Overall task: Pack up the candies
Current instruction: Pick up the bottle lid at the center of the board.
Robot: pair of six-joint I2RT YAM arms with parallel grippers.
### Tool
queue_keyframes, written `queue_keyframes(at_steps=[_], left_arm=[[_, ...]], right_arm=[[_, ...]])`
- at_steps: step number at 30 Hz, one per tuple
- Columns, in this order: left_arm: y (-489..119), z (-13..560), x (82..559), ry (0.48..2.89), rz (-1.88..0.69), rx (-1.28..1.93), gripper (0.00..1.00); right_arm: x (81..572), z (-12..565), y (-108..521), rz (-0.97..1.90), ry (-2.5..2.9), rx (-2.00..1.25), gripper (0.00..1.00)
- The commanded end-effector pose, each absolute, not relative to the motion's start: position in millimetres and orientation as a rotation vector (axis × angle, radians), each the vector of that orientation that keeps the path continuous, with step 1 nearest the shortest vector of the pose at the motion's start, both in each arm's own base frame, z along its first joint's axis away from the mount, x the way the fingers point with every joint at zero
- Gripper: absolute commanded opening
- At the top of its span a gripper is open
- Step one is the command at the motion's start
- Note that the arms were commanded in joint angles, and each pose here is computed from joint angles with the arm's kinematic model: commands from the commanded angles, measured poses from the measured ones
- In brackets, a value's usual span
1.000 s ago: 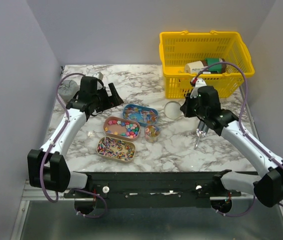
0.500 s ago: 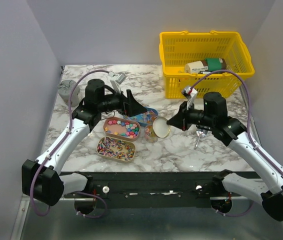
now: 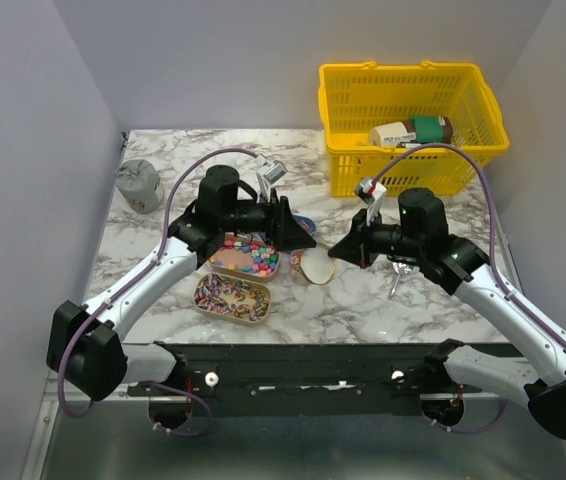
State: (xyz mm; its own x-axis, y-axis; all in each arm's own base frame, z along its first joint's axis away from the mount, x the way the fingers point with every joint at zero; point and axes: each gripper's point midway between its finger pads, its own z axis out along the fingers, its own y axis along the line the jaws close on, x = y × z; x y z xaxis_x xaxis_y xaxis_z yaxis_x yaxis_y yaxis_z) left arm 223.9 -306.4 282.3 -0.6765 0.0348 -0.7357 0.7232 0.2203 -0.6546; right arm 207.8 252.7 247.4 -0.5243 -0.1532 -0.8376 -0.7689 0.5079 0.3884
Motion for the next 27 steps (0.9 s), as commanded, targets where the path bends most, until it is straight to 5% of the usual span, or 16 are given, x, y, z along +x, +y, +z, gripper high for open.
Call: queue_keyframes(at_steps=[1, 9, 13, 19, 23, 27], left_arm=[[-310.4, 268.5, 203.0, 1.948, -1.578, 0.802, 0.73], [-314.2, 260.3, 196.0, 2.009, -1.619, 0.845, 0.49], [-314.7, 254.6, 196.2, 2.047, -1.629, 0.832, 0.24], [-315.4, 250.1, 203.0, 2.108, -1.594, 0.769, 0.10], [-313.3, 242.6, 217.8, 2.204, -1.492, 0.656, 0.10], [-308.6, 224.9, 238.4, 2.369, -1.348, 0.487, 0.10]], right_arm=[[215.6, 257.3, 252.0, 0.969, 1.956, -0.746, 0.01], [224.0, 255.9, 249.7, 0.923, 1.951, -0.724, 0.01], [229.5, 255.8, 248.6, 0.901, 1.954, -0.696, 0.01], [243.7, 250.1, 240.3, 0.824, 2.001, -0.595, 0.01], [259.9, 254.0, 211.3, 0.661, 2.007, -0.389, 0.25], [276.5, 270.1, 172.8, 0.467, 1.942, -0.192, 0.37]])
